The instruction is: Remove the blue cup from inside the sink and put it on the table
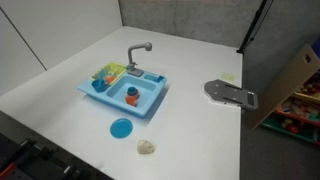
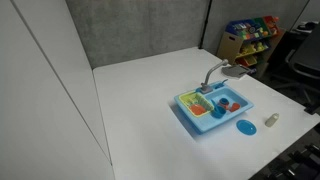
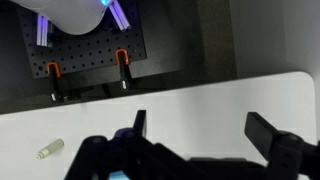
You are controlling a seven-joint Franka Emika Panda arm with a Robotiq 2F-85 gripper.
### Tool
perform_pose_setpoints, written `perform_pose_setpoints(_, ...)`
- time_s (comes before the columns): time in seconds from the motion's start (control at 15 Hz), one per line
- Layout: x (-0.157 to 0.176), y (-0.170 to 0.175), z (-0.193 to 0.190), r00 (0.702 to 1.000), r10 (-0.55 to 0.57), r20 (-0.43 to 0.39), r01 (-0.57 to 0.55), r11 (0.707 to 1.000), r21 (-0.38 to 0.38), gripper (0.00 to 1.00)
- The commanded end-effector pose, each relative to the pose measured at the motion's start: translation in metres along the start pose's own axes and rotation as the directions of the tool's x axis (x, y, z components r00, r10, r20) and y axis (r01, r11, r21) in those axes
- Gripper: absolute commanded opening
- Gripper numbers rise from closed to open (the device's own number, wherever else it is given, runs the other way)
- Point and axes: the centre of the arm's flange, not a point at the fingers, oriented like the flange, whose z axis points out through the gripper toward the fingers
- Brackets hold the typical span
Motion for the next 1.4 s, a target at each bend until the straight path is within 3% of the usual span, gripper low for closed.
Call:
perform_pose_setpoints(0.0, 0.000, 0.000, 0.000, 1.000, 0.000, 0.000, 0.000, 1.000, 0.000, 1.00)
perform_pose_setpoints(0.6, 0.054, 0.019, -0.007, 0.991, 0.128, -0.039, -0.129, 0.991, -0.024, 1.00)
perform_pose_setpoints(1.33, 0.176, 0.064, 0.025, 0.959, 0.266, -0.098, -0.263, 0.964, 0.047, 1.00)
